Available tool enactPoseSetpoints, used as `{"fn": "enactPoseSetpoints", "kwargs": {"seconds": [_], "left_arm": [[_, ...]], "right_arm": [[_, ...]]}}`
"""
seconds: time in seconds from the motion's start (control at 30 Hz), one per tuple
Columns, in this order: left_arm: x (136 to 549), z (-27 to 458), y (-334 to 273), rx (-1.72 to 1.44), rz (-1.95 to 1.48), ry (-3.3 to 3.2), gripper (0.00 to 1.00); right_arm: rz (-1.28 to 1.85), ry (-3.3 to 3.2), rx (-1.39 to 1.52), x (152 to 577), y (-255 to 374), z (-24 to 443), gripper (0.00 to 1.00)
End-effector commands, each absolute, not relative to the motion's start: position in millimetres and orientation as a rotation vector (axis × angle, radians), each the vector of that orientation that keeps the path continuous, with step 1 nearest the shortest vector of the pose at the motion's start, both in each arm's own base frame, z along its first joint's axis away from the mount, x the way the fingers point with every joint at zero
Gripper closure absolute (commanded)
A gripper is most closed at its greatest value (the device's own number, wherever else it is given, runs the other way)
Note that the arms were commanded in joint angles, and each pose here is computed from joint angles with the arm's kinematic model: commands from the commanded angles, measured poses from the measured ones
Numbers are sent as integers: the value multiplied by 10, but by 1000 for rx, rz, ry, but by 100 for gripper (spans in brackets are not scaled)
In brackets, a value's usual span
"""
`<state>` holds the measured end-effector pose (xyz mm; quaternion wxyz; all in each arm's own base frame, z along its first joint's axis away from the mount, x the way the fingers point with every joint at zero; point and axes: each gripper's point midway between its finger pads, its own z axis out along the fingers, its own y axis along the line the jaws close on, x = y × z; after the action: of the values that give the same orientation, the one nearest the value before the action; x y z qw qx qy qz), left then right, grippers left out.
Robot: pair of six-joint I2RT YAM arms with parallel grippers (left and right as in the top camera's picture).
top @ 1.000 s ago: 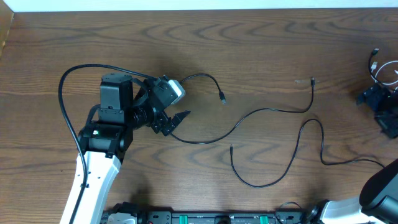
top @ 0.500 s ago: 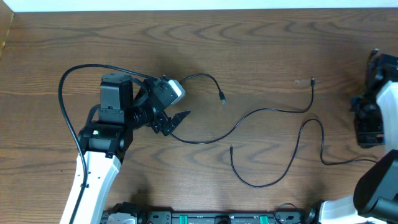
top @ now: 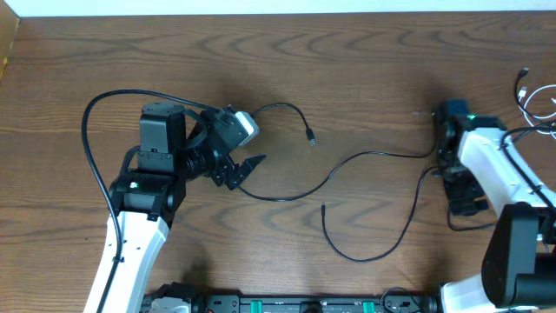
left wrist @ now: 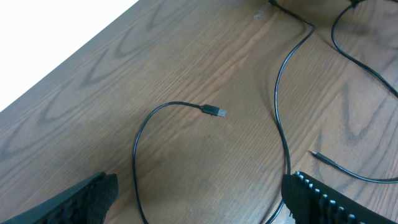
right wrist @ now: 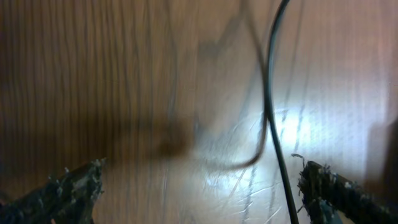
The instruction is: Untangle cables
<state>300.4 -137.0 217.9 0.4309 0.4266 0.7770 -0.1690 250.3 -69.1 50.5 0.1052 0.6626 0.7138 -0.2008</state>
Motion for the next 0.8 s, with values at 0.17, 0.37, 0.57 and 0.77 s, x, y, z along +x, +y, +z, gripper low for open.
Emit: {"fn": "enactPoseSetpoints", "kwargs": {"seconds": [0.17, 0.37, 0.57, 0.77], "left_arm": [[3042, 2123, -1381, 1063, -440, 1964, 11], [3073, 1949, -1391, 1066, -475, 2020, 11], [3085, 1905, -1395, 1068, -482, 2033, 11], [3061, 1885, -1392, 1069, -489, 2046, 11]], "right_arm": [[-530, 2058, 1940, 2543, -475, 387, 1], [-565, 2154, 1669, 2769, -600, 456, 1], [-558, 2108, 1605, 2837, -679, 761, 1], [-669, 1856, 1783, 2357, -937, 1187, 1]]}}
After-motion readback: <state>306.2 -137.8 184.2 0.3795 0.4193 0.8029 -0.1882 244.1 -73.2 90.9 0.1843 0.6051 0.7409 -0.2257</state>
